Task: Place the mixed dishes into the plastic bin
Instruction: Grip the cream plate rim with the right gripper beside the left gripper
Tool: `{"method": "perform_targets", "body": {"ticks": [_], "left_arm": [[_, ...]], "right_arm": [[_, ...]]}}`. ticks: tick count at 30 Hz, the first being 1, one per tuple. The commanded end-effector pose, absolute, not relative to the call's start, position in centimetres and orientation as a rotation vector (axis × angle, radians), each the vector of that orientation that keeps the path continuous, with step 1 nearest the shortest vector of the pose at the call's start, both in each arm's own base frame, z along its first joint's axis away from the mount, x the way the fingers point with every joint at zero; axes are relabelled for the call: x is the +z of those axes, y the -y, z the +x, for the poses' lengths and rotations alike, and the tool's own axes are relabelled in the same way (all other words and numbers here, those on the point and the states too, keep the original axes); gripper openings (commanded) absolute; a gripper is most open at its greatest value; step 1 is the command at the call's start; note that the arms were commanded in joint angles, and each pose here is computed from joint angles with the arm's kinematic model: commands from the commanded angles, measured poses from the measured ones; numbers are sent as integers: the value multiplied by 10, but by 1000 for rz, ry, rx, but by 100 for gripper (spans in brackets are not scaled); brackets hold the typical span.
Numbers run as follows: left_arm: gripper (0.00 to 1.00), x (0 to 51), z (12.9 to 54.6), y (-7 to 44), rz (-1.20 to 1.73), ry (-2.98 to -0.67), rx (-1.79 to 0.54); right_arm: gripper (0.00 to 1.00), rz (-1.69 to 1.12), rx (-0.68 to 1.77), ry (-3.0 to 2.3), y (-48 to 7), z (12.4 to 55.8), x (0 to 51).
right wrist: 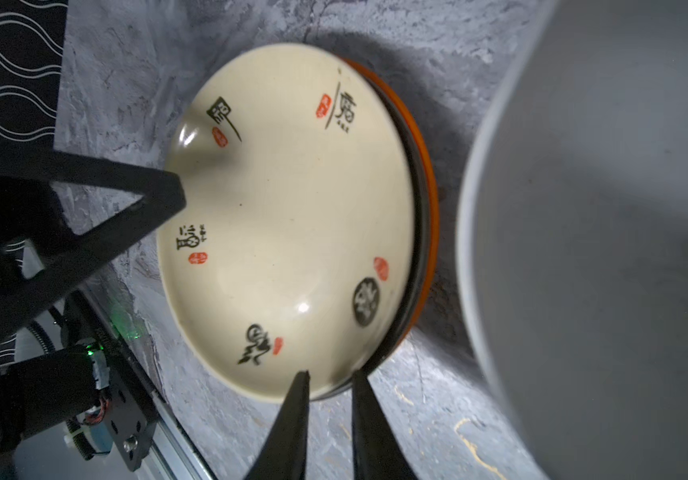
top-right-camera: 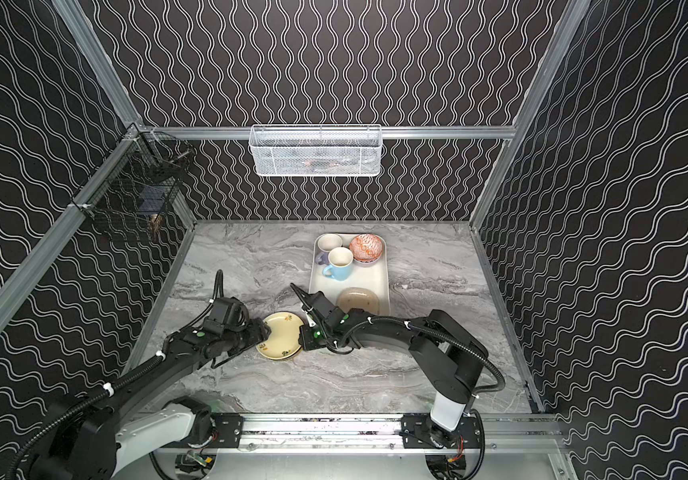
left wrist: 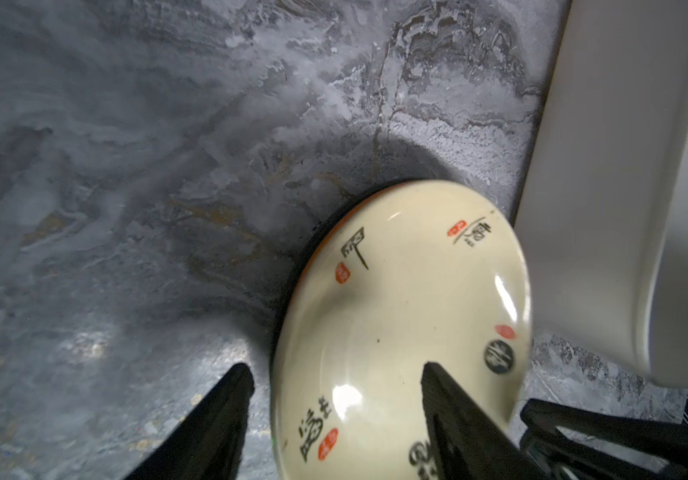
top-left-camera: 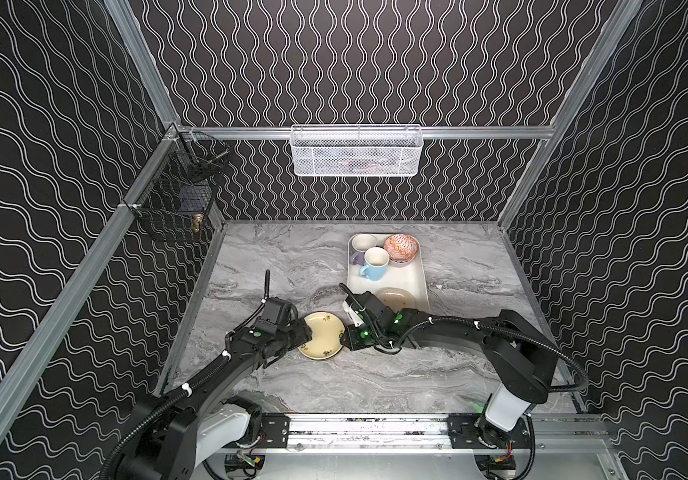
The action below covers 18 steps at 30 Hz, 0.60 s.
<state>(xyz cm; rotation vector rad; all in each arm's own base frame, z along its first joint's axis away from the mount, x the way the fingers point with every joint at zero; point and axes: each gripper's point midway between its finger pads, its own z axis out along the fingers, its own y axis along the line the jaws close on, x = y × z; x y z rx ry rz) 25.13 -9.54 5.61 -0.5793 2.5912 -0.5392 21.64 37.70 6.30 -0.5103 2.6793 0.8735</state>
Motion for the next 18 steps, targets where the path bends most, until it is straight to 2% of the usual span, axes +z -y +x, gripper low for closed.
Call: {"method": "perform_targets", "body": {"ticks": [1, 9, 18], "left_arm": [[69, 56, 253, 96, -578, -2584, -551], [69, 55, 252, 91, -587, -2585, -534], [69, 50, 253, 88, -588, -2594, -521]], "right_arm": [[20, -525, 886, -2653, -383, 220, 67], [18, -541, 887, -2663, -387, 222, 63], [20, -554, 832, -2688, -385, 224, 56]]}}
